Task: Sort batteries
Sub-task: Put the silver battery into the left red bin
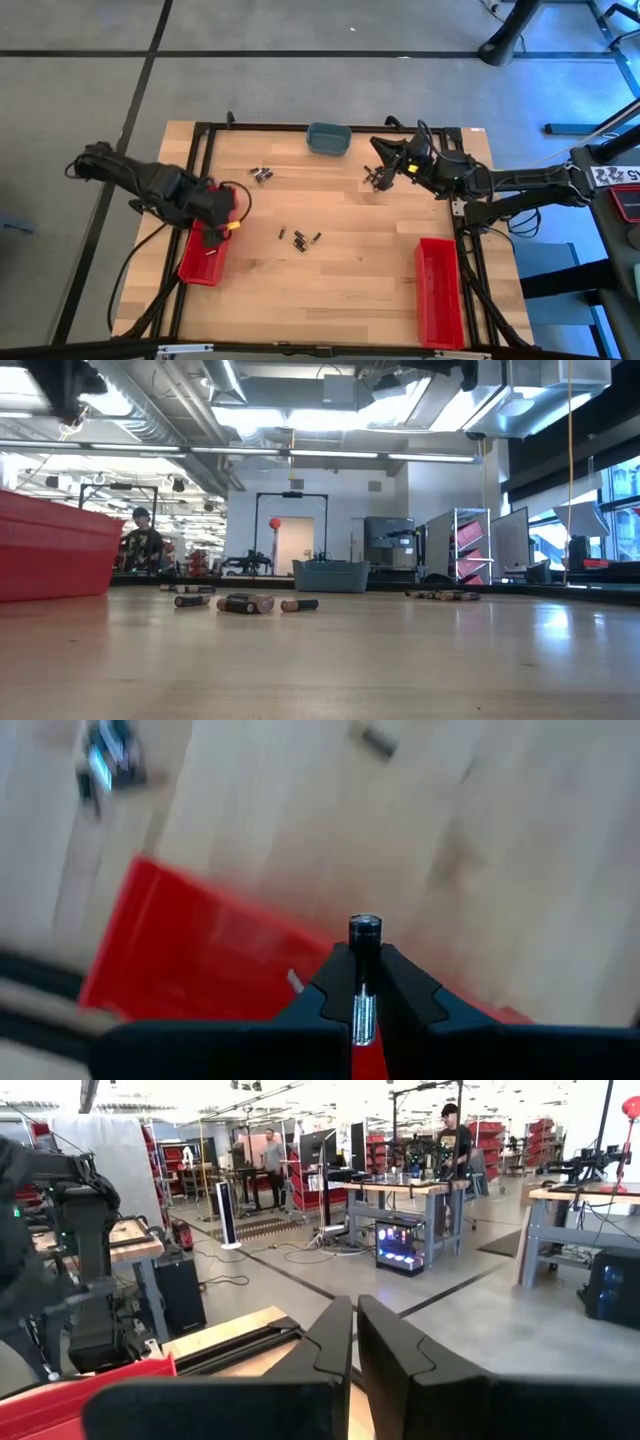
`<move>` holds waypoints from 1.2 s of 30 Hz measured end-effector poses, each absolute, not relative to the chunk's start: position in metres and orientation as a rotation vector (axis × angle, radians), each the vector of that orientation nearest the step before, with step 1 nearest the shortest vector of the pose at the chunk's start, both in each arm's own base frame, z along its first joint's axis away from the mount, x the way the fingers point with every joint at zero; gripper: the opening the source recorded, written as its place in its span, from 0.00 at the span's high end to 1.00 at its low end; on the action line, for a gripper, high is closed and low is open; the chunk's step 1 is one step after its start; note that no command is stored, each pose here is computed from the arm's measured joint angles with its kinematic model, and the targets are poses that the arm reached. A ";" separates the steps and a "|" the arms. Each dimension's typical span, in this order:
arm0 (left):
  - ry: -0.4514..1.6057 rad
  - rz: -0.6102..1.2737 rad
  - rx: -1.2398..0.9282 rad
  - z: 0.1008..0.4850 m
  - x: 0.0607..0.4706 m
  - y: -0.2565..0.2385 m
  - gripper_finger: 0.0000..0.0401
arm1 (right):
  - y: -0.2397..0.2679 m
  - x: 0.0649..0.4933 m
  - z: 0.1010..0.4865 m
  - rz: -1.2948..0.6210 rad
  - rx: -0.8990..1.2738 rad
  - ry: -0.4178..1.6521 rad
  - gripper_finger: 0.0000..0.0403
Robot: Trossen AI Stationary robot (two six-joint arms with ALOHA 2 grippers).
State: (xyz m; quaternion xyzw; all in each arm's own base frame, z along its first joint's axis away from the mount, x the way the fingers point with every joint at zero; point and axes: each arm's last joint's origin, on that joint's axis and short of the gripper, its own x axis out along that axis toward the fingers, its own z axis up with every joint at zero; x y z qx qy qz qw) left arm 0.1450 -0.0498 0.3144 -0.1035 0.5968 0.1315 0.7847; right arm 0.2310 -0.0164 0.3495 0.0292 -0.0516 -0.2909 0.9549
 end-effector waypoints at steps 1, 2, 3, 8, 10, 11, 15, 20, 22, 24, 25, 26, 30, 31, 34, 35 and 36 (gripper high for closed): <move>1.317 0.301 -0.218 0.307 0.143 -0.051 0.97 | -0.016 0.231 0.350 -0.591 0.055 -0.104 0.94; 1.348 0.321 -0.211 0.299 0.141 -0.052 0.97 | -0.016 0.231 0.350 -0.591 0.054 -0.104 0.94; 1.374 0.339 -0.205 0.292 0.139 -0.053 0.97 | -0.016 0.231 0.350 -0.591 0.054 -0.104 0.94; 1.442 0.414 -0.208 0.257 0.134 -0.053 0.96 | -0.016 0.231 0.350 -0.591 0.054 -0.104 0.94; 1.444 0.423 -0.218 0.244 0.134 -0.053 0.96 | -0.016 0.231 0.350 -0.591 0.054 -0.104 0.94; 1.442 0.422 -0.226 0.238 0.135 -0.053 0.96 | -0.016 0.231 0.350 -0.586 0.054 -0.104 0.94; 1.449 0.387 -0.260 0.218 0.136 -0.054 0.96 | -0.016 0.231 0.352 -0.558 0.058 -0.121 0.94; 1.528 0.358 -0.263 0.201 0.129 -0.054 0.94 | -0.015 0.229 0.355 -0.554 0.068 -0.152 0.94; 1.559 0.338 -0.252 0.195 0.126 -0.053 0.94 | -0.015 0.229 0.356 -0.554 0.070 -0.159 0.94; 1.565 0.300 -0.237 0.190 0.126 -0.053 0.95 | -0.015 0.227 0.357 -0.554 0.071 -0.161 0.94; 1.559 0.282 -0.230 0.188 0.126 -0.053 0.94 | -0.015 0.227 0.357 -0.554 0.071 -0.162 0.94; 1.556 0.271 -0.223 0.185 0.126 -0.054 0.94 | -0.015 0.227 0.357 -0.554 0.072 -0.164 0.94; 1.533 0.219 -0.199 0.176 0.127 -0.054 0.90 | -0.015 0.226 0.358 -0.554 0.074 -0.167 0.94; 1.530 0.212 -0.195 0.174 0.127 -0.054 0.90 | -0.015 0.226 0.358 -0.553 0.078 -0.171 0.94; 1.550 0.200 -0.166 0.172 0.124 -0.053 0.89 | -0.015 0.225 0.359 -0.552 0.098 -0.177 0.94; 1.545 0.189 -0.161 0.172 0.125 -0.053 0.89 | -0.015 0.224 0.359 -0.551 0.101 -0.181 0.94; 1.545 0.181 -0.153 0.172 0.125 -0.053 0.89 | -0.015 0.224 0.360 -0.551 0.102 -0.183 0.94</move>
